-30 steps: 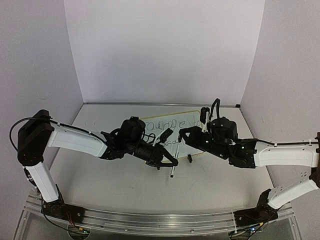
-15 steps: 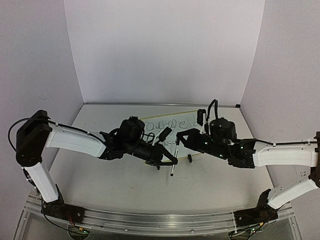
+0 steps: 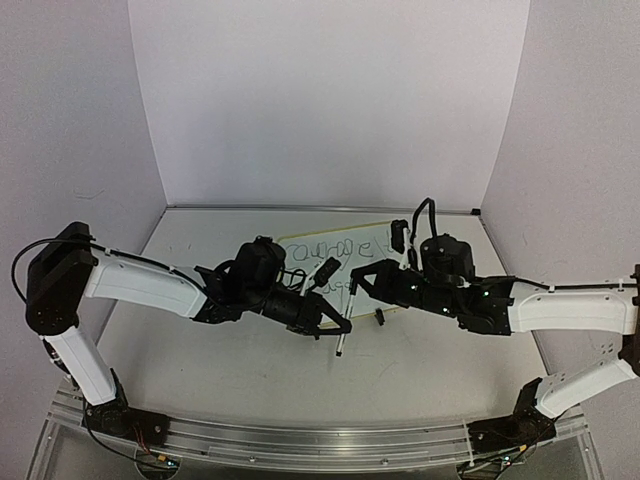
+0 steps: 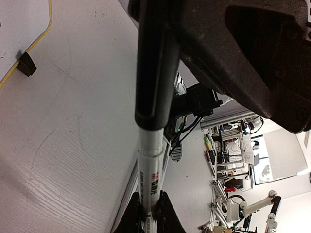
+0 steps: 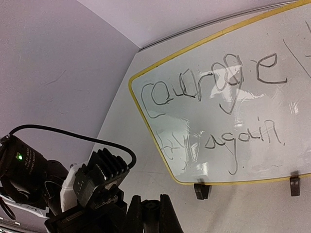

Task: Write a sentence on the whiteboard
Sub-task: Insert the pen cap into the whiteboard marker.

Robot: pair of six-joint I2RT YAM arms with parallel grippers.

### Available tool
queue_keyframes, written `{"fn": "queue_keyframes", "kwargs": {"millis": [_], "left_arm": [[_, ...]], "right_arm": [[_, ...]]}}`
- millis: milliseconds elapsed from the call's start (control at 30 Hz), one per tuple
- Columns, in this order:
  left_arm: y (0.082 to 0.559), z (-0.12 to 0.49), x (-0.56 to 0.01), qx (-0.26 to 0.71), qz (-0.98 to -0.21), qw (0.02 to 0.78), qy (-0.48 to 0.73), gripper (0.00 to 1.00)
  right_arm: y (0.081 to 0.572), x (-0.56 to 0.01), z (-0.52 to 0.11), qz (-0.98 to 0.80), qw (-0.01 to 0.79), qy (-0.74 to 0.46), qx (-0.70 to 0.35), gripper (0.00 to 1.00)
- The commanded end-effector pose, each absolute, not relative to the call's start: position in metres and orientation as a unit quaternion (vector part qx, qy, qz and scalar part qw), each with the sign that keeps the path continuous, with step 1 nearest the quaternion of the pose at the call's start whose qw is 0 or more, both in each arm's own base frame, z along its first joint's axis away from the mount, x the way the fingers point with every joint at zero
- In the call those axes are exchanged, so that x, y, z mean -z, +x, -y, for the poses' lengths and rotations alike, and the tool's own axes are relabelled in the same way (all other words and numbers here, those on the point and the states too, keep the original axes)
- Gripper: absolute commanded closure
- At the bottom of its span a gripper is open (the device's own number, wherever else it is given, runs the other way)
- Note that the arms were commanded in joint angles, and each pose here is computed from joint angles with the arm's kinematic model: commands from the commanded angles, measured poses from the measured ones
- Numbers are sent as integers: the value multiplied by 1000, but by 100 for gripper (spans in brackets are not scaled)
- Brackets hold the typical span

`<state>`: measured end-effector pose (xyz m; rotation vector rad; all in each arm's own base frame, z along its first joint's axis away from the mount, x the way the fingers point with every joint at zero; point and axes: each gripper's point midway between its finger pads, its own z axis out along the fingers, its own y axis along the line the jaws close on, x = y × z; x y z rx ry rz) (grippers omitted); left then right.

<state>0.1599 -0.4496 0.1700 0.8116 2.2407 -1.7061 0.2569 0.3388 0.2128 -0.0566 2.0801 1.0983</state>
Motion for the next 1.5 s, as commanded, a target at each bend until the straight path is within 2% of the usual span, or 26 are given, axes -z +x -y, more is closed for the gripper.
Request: {"fn": "queue_keyframes", "kwargs": {"millis": [0,200,467,1467], "left_arm": [[183,446,-207,584,-737,196,277,100],[191,442,-206,569,-740,224,279,100],[199,437,-213,570,-734,248,274,100],[221,424,-258,585,-691,310,292,100]], "right_arm": [[243,-207,-341,-833,336,-14,-440,100],[242,-198,-340,-843,305,30,-442,100],[235,-202,-345,-839,304,-1,-452,100],[188,-163,-375,-868,213,-94,-439,100]]}}
